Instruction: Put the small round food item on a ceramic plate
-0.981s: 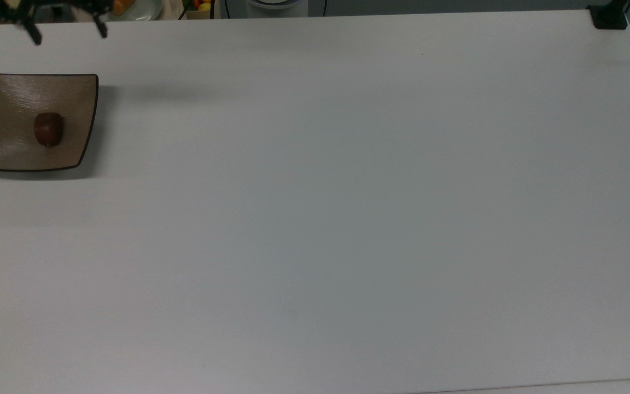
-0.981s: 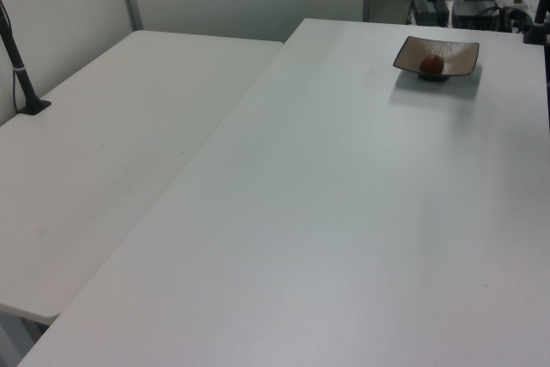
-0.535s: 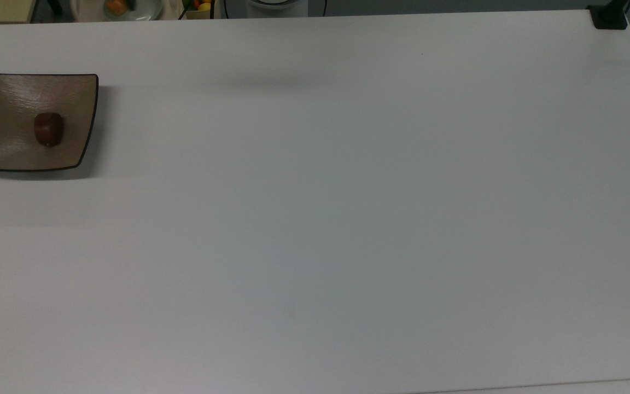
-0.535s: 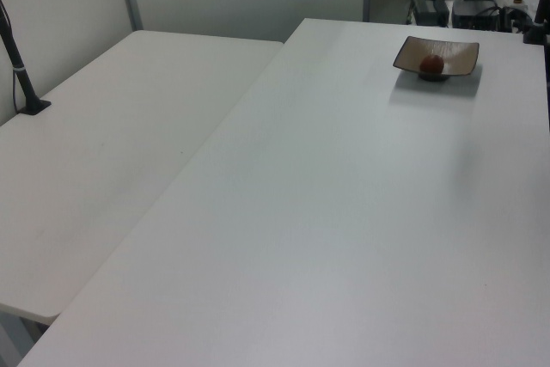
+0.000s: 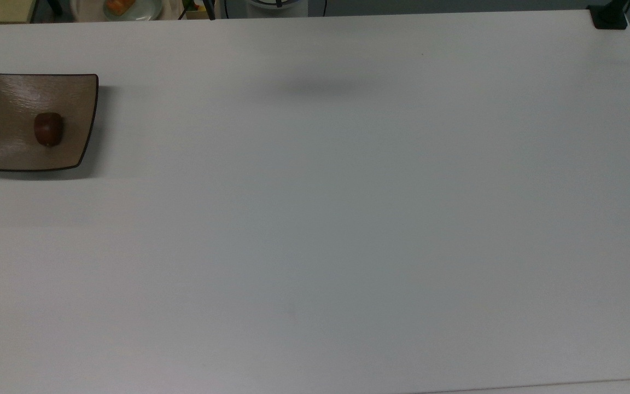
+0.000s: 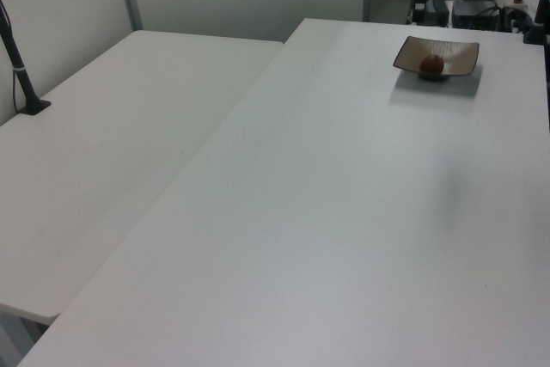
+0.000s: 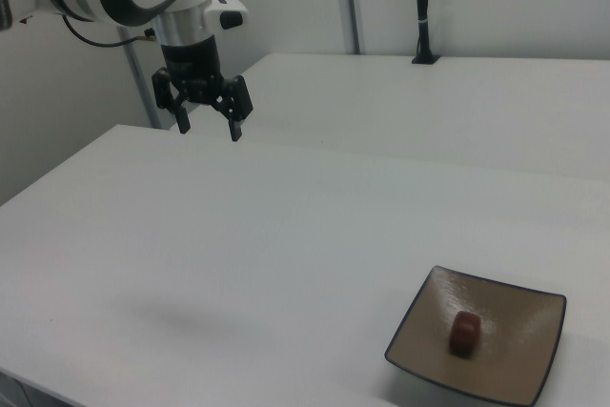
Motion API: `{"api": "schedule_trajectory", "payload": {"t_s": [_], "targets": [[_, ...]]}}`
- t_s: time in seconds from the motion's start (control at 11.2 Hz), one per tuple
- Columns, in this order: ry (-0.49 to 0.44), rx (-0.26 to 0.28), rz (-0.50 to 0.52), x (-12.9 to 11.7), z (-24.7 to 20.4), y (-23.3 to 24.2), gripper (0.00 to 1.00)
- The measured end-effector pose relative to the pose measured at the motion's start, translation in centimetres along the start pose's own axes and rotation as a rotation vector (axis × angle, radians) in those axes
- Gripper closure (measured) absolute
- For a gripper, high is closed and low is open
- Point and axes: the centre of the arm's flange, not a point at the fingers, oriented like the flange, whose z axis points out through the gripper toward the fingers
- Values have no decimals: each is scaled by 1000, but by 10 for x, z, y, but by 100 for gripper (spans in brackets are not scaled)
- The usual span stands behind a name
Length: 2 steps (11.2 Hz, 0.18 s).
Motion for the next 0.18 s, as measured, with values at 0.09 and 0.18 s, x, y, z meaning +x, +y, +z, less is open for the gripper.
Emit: {"api": "schedule_trajectory", "payload": {"t_s": [0.09,0.18], "targets": [[17,-4,1,3,1,1,0],[23,-5,2,4,2,2,0]]}}
